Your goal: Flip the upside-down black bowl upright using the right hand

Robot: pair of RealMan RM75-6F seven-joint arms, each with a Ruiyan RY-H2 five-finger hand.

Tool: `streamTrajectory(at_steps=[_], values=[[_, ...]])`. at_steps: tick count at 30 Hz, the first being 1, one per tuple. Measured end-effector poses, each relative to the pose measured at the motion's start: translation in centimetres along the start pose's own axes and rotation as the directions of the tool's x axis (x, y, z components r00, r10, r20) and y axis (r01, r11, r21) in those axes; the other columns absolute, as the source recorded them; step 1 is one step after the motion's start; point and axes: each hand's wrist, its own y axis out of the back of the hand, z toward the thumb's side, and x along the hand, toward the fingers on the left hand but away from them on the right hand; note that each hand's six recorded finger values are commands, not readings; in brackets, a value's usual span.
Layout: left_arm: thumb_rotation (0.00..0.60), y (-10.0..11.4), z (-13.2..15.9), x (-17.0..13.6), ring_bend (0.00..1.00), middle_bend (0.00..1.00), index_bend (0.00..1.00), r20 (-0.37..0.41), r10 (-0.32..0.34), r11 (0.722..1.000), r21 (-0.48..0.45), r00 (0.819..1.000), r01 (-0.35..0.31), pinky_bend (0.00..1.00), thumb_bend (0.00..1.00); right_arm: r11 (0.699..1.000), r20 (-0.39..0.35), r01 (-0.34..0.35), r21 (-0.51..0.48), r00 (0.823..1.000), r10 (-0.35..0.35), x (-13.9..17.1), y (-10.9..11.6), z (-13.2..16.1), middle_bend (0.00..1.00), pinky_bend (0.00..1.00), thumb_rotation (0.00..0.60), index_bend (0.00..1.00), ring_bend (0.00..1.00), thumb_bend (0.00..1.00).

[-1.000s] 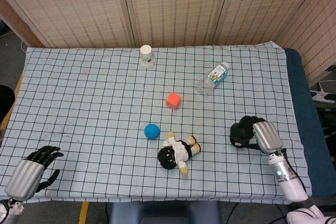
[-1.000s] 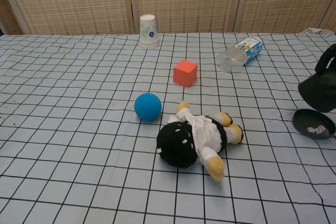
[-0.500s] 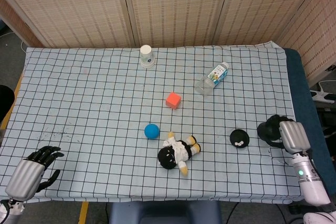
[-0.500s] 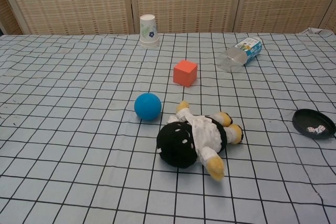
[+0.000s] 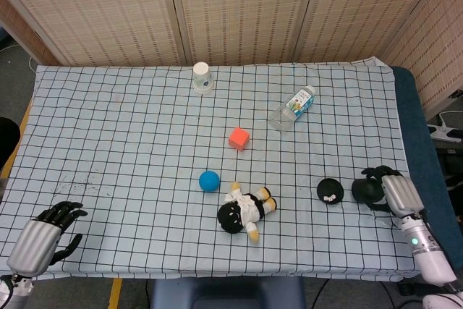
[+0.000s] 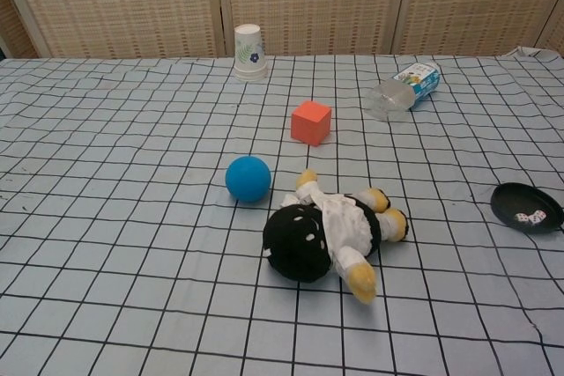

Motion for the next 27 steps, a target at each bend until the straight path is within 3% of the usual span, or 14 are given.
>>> streamTrajectory(at_steps=[9, 17, 27], values=[[0.6, -0.1, 0.1, 0.0, 0.22, 0.26, 0.33, 0.003, -0.003, 1.0, 0.003, 1.0, 0.003, 0.45, 0.36, 0.999, -0.013, 0.024, -0.035, 1.0, -0.024, 0.6, 1.1, 0.2, 0.28, 0.23, 0.6, 0.22, 0.13, 0.41], [0.6, -0.1, 0.1, -0.1, 0.22, 0.26, 0.33, 0.003, -0.002, 1.0, 0.004, 1.0, 0.002, 0.45, 0.36, 0.996, -0.06, 0.062, -0.06, 0.996, -0.066, 1.2, 2.1, 1.1, 0.18, 0.19, 0.6, 0.17, 0.02, 0.37], [0.6, 0.0, -0.2, -0.1, 0.22, 0.26, 0.33, -0.004, 0.0, 1.0, 0.006, 1.0, 0.0, 0.45, 0.36, 0.984, -0.161, 0.147, -0.099, 0.974, -0.162, 3.2, 3.7, 2.9, 0.17, 0.18, 0.6, 0.17, 0.01, 0.37]])
